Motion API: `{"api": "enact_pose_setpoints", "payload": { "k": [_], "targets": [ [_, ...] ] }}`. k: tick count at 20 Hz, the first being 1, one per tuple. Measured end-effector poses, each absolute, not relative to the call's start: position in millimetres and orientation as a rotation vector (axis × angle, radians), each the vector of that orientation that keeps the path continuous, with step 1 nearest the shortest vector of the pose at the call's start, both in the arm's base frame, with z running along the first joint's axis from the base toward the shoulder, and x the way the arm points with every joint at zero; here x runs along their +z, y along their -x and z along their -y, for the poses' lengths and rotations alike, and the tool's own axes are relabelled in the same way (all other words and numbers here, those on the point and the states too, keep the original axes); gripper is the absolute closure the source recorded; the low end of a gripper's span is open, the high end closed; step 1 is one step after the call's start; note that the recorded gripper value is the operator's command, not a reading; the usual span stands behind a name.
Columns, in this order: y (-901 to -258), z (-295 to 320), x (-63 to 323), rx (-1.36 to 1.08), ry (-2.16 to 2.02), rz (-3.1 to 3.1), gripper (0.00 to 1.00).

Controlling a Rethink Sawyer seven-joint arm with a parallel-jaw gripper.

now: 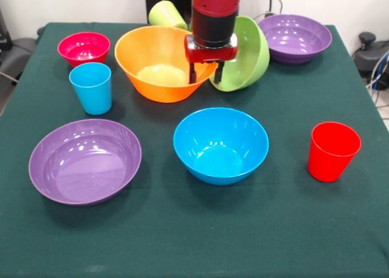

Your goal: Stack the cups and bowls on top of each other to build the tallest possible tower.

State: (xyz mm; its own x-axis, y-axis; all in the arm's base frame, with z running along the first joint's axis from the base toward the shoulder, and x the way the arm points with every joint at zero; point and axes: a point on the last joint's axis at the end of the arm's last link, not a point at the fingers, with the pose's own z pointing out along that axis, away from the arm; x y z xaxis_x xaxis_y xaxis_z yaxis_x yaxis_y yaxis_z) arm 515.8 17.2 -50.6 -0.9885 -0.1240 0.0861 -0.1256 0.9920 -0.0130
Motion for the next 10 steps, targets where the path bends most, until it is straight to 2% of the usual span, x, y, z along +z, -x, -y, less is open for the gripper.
{"api": "enact_pose_setpoints", "payload": {
  "k": [7, 8, 10],
  "targets": [
    [-525.2, -23.4, -43.6, 0.015, -0.195, 3.072, 0.00],
    [-526.7, -26.8, -43.1, 0.005, -0.199, 3.074, 1.00],
    [-527.9, -26.6, -41.5, 0.007, -0.199, 3.076, 1.00]
  ]
}}
